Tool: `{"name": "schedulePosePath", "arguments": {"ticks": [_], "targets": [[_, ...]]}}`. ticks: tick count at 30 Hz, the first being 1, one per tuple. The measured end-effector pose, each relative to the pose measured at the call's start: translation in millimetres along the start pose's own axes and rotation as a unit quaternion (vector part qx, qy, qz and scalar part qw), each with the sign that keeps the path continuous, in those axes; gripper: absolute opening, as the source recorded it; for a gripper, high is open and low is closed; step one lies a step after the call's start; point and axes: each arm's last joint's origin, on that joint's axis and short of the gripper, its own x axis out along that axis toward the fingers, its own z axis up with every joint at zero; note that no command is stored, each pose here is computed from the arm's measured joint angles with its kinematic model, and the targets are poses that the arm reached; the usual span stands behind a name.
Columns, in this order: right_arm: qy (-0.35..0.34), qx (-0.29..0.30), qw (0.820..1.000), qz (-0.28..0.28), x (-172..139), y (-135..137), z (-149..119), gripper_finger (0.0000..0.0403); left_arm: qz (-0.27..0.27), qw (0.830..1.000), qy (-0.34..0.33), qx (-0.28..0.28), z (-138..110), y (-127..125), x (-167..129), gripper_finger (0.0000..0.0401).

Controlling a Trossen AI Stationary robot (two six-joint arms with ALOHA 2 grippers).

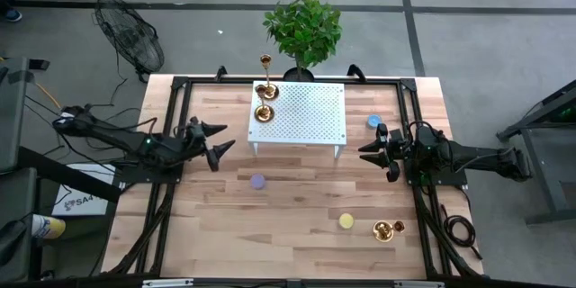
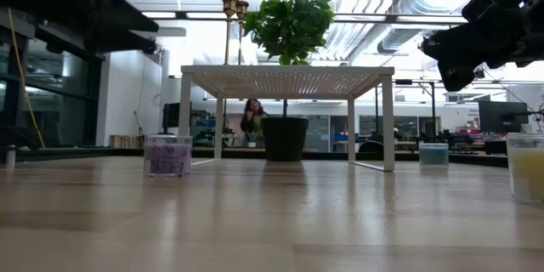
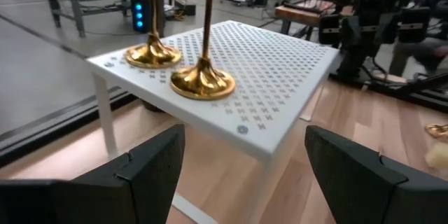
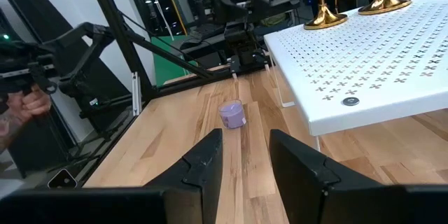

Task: Pick & Place candle stick holders
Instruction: Put the gold candle holder on the shelf

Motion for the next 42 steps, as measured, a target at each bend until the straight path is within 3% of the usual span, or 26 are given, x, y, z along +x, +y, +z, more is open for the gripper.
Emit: {"name": "schedulePosePath", "arguments": {"ticks": [6,11,17,23,30,42], "targets": [[-0.002,0.006,1.000,-0.006,0.0,-0.4,0.0,0.0114,-0.021,1.000,-0.006,-0.009,-21.5,1.2,-0.6,0.0292],[-0.002,0.081,0.997,-0.005,0.0,-0.3,0.1,0.0114,-0.036,0.999,0.004,-0.011,-35.1,1.5,-2.1,0.0291],[0.017,0.095,0.994,0.042,-0.1,2.6,-0.8,0.0114,-0.049,0.999,0.009,-0.006,-40.7,-1.5,-6.5,0.0291],[0.025,0.146,0.987,0.054,-0.2,3.3,-1.1,0.0114,-0.050,0.999,0.005,0.004,-41.6,-4.5,-10.9,0.0291],[0.041,0.140,0.987,0.069,-2.9,11.3,11.9,0.0114,-0.095,0.995,-0.025,0.018,-31.9,-8.1,-13.3,0.0291],[0.141,0.092,0.986,-0.002,-14.9,41.4,68.1,0.0114,-0.148,0.988,-0.039,0.035,-27.2,-11.0,-15.0,0.0291]]}}
